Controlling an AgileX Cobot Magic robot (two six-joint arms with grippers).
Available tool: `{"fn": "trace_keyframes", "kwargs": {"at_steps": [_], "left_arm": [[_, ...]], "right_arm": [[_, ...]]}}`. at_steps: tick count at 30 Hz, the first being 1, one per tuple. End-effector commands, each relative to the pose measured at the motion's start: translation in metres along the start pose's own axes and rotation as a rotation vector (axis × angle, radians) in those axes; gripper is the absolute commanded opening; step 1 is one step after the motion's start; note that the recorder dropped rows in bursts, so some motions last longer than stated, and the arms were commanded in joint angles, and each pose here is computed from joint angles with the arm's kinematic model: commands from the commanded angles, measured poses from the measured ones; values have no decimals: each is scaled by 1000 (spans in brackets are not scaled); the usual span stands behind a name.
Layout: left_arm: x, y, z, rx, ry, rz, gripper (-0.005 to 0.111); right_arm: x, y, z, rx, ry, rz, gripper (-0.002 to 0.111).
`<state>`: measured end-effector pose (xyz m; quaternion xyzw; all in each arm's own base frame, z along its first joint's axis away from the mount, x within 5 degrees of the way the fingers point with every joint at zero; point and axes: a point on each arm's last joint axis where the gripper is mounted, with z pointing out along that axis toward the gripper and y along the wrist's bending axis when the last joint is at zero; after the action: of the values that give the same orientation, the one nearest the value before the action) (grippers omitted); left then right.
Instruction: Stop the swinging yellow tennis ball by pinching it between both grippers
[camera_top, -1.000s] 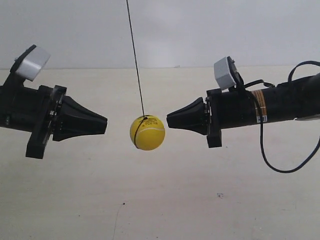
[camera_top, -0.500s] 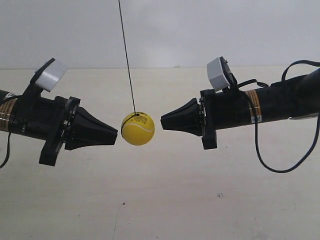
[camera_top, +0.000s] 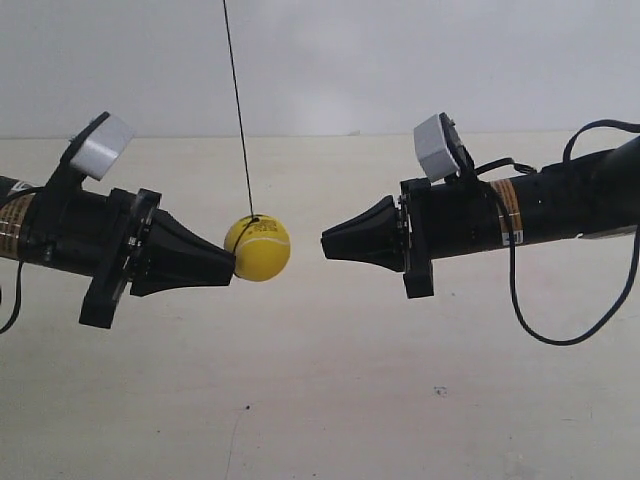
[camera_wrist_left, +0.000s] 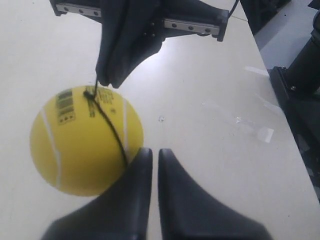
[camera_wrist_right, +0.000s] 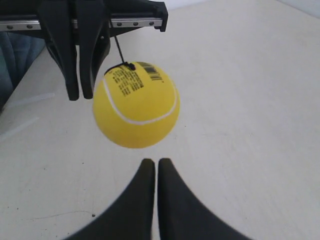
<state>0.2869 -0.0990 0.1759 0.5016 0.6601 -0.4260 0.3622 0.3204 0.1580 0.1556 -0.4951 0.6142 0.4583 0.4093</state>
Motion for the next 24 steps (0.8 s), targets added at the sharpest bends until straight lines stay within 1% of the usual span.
{"fn": "trace_keyframes", "kwargs": {"at_steps": [1, 6, 24], "left_arm": [[-3, -1, 4, 18, -5, 18, 5], [-5, -4, 10, 38, -2, 38, 5], [-5, -4, 10, 38, -2, 38, 5]], "right_arm": [[-2, 0, 0, -5, -9, -5, 0], [-3, -1, 0, 1, -15, -6, 0], [-6, -3, 0, 7, -24, -19, 0]]}}
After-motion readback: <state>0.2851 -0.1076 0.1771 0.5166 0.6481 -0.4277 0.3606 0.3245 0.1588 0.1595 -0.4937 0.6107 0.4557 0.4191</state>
